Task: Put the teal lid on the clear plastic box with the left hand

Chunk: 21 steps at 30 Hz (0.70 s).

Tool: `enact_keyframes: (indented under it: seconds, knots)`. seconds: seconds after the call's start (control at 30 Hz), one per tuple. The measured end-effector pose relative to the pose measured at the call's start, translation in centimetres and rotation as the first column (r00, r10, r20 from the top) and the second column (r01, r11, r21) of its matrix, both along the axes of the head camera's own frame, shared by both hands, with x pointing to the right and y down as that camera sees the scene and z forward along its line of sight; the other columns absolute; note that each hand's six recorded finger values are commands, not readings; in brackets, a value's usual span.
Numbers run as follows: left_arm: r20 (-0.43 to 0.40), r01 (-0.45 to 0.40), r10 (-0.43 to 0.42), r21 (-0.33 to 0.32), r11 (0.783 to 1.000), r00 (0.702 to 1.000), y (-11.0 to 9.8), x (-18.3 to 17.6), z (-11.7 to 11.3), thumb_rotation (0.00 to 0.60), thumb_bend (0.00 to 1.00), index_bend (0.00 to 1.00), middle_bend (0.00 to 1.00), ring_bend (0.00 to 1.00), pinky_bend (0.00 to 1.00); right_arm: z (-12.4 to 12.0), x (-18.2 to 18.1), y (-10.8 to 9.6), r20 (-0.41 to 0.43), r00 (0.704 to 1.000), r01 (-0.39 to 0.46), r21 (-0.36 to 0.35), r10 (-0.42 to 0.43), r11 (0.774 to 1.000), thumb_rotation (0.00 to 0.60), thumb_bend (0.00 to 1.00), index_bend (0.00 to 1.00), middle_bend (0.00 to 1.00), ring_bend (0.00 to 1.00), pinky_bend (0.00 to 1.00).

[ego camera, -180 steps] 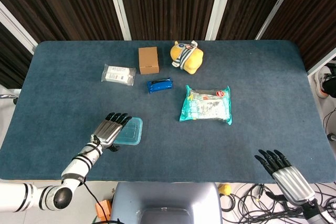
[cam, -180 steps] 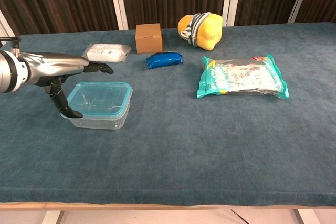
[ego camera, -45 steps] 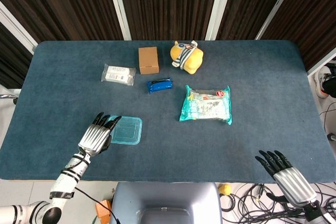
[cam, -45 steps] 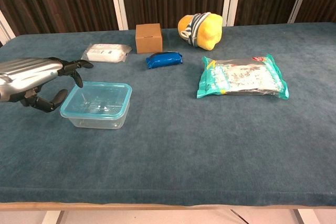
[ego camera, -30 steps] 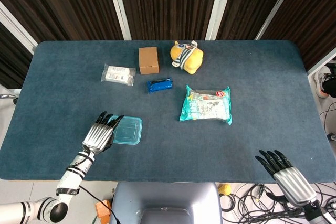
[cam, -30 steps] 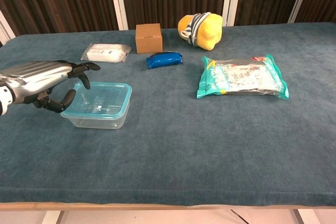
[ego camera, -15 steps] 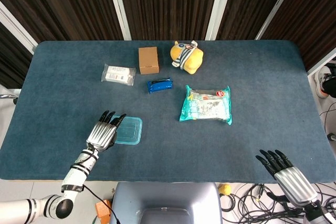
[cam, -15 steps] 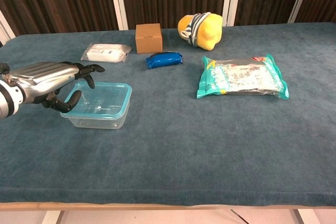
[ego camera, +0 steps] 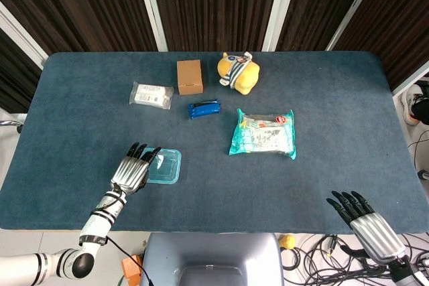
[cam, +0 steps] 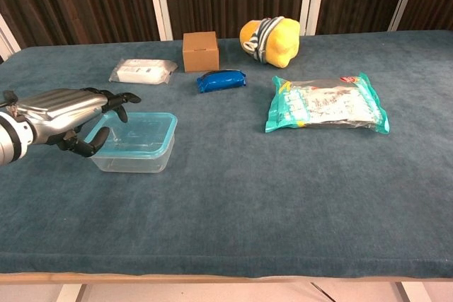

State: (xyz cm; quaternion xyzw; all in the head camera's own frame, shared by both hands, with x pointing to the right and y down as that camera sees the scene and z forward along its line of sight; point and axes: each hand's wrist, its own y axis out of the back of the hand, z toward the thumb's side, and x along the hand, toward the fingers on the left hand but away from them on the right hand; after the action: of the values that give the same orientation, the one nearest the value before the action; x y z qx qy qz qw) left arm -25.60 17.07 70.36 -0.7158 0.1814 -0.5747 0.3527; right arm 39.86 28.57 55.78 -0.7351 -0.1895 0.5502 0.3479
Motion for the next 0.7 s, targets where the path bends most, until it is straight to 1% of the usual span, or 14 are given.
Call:
enact_keyframes:
  seconds: [0.23, 0.43, 0.57, 0.7]
  knots:
    - [0.014, -0.006, 0.007, -0.029, 1.000, 1.000, 0.5, -0.2, 0.5, 0.600, 0.73, 0.00, 0.26, 0.05, 0.00, 0.1, 0.0, 0.0, -0.002, 1.000, 0.002, -0.002, -0.002, 1.000, 0.600, 0.03, 0.00, 0.00, 0.00, 0.00]
    - [0.013, -0.010, 0.010, -0.031, 0.999, 1.000, 0.5, -0.1, 0.4, 0.600, 0.73, 0.00, 0.27, 0.05, 0.00, 0.1, -0.1, 0.0, -0.002, 1.000, 0.002, -0.002, -0.002, 1.000, 0.600, 0.03, 0.00, 0.00, 0.00, 0.00]
    - [-0.006, -0.011, 0.011, -0.005, 1.000, 1.000, 0.2, 0.2, -0.2, 0.600, 0.73, 0.00, 0.26, 0.06, 0.00, 0.1, -0.1, 0.0, -0.001, 1.000, 0.002, -0.001, -0.002, 1.000, 0.600, 0.03, 0.00, 0.00, 0.00, 0.00]
    - [-0.042, -0.023, 0.025, 0.053, 0.998, 0.999, -0.3, 0.6, -1.6, 0.600, 0.73, 0.00, 0.25, 0.06, 0.00, 0.1, -0.1, 0.1, -0.001, 1.000, 0.004, -0.002, -0.004, 1.000, 0.600, 0.03, 0.00, 0.00, 0.00, 0.00]
